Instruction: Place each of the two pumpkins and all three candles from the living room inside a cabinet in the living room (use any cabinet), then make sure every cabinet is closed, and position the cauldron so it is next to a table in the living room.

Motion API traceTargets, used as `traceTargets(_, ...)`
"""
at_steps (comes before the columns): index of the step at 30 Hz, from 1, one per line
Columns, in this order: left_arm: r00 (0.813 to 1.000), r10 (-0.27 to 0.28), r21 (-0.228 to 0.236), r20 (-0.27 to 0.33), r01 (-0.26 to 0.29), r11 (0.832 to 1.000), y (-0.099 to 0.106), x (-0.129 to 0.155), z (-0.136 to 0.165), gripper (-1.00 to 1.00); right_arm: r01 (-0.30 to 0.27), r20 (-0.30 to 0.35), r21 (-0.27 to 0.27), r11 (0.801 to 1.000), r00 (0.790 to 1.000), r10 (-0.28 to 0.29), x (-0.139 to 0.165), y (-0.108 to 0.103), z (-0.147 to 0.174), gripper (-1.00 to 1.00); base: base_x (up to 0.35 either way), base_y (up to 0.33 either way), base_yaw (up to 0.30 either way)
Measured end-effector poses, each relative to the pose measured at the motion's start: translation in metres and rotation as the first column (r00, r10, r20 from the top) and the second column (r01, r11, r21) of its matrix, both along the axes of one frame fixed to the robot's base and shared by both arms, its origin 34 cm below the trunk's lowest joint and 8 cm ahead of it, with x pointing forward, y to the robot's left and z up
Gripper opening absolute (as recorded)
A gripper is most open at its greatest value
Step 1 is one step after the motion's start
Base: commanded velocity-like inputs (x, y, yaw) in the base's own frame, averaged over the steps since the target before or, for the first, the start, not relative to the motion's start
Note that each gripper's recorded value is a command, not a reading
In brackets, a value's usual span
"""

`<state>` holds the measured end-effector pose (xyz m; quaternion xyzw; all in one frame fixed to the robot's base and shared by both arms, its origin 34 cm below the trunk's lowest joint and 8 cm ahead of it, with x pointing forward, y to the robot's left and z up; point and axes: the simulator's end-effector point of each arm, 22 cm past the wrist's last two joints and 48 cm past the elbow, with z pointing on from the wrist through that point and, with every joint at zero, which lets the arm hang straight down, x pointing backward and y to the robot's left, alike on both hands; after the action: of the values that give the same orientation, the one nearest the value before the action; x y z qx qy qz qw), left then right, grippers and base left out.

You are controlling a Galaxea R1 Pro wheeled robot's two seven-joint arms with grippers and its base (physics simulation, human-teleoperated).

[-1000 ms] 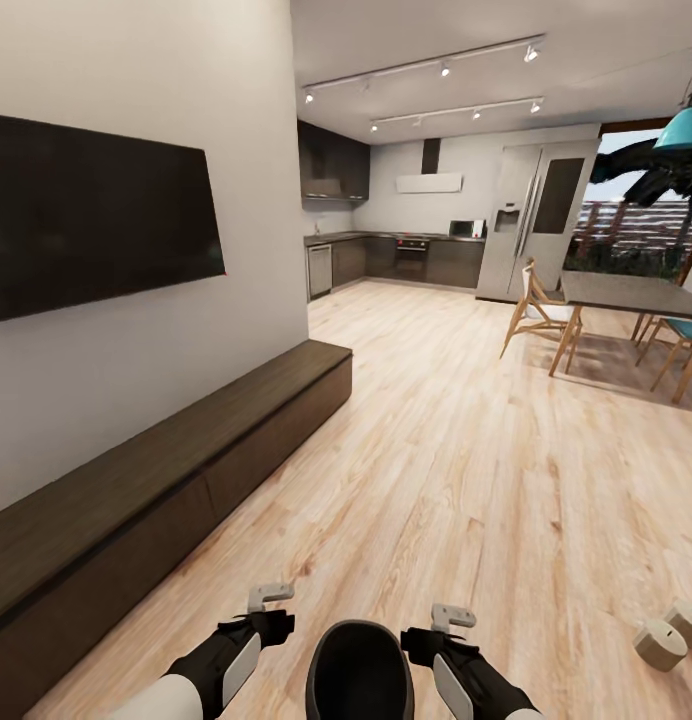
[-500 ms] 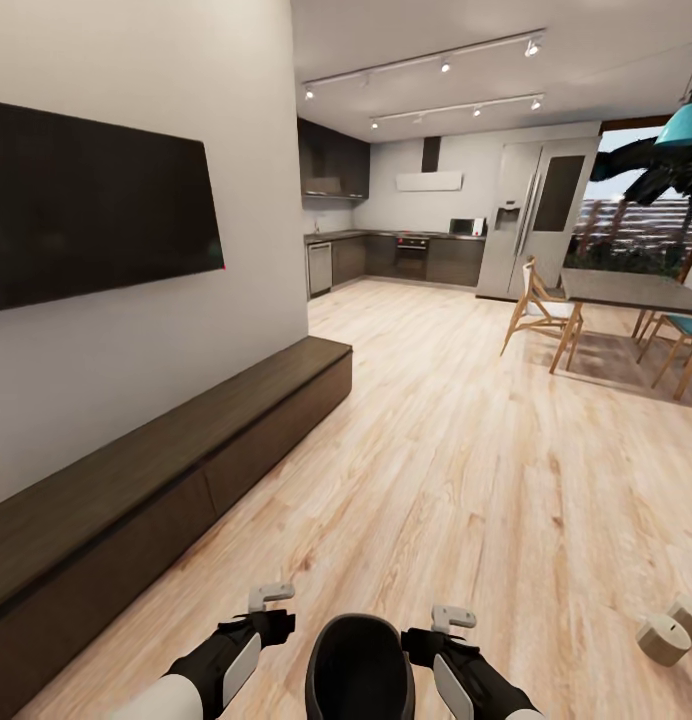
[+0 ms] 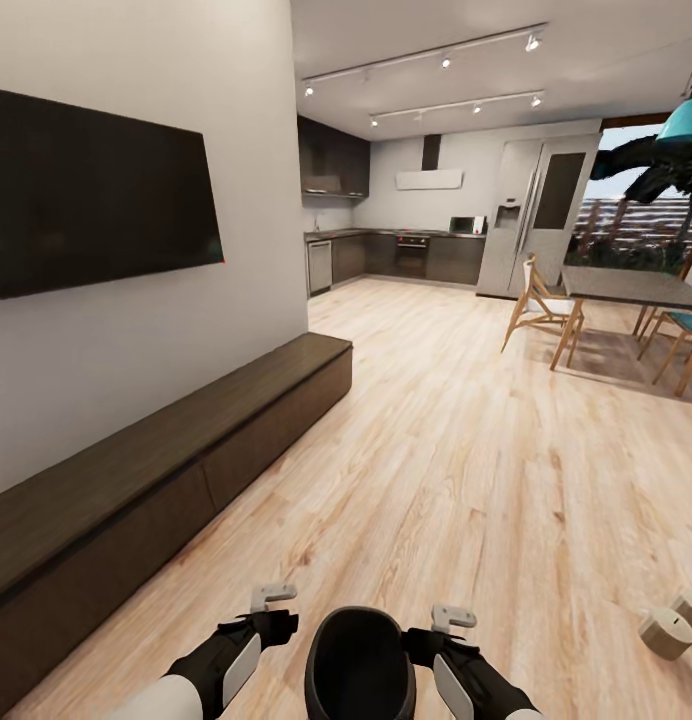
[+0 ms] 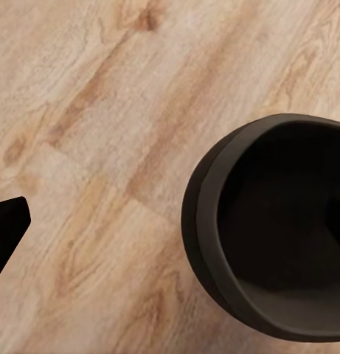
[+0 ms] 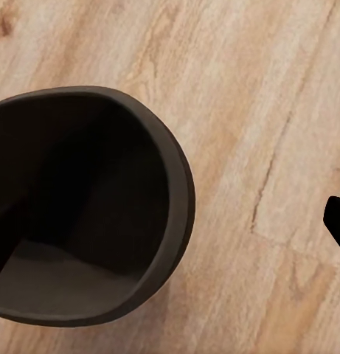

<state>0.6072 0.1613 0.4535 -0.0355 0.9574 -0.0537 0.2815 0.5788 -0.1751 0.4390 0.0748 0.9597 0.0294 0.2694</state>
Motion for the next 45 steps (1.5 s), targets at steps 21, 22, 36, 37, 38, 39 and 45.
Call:
traceTargets(21,1.0,-0.003,-0.003,0.009,0.003,1.0,-0.002,-0.006,-0.04,1.0,0.001,0.007,0.003,1.0,1.0,-0.001,-0.006,0.0,-0.041,1.0,0.0,0.0,-0.117)
traceTargets(22,1.0,-0.004,-0.003,0.009,0.004,1.0,-0.002,-0.006,-0.042,1.0,0.001,0.007,0.003,1.0,1.0,-0.001,-0.007,0.0,-0.043,1.0,0.0,0.0,-0.005)
traceTargets(36,0.999,-0.043,-0.02,0.017,0.044,0.999,-0.011,-0.011,-0.07,1.0,-0.007,0.007,0.007,1.0,1.0,0.007,-0.013,0.005,-0.072,1.0,0.0,0.0,-0.001)
traceTargets(37,0.999,-0.044,-0.02,0.017,0.044,0.999,-0.011,-0.012,-0.072,1.0,-0.008,0.007,0.008,1.0,1.0,0.008,-0.014,0.005,-0.075,1.0,0.0,0.0,0.0)
traceTargets(38,0.999,-0.044,-0.02,0.017,0.045,0.999,-0.011,-0.012,-0.074,1.0,-0.009,0.007,0.01,1.0,1.0,0.009,-0.014,0.006,-0.077,1.0,0.0,0.0,0.0)
traceTargets(39,0.999,-0.045,-0.02,0.017,0.045,0.999,-0.011,-0.013,-0.076,1.0,-0.01,0.008,0.011,1.0,1.0,0.01,-0.014,0.006,-0.079,1.0,0.0,0.0,0.0)
traceTargets(45,0.998,-0.058,-0.03,0.02,0.059,0.998,-0.015,-0.016,-0.089,1.0,-0.025,0.011,0.033,0.999,1.0,0.025,-0.017,0.013,-0.091,1.0,0.0,0.0,0.0)
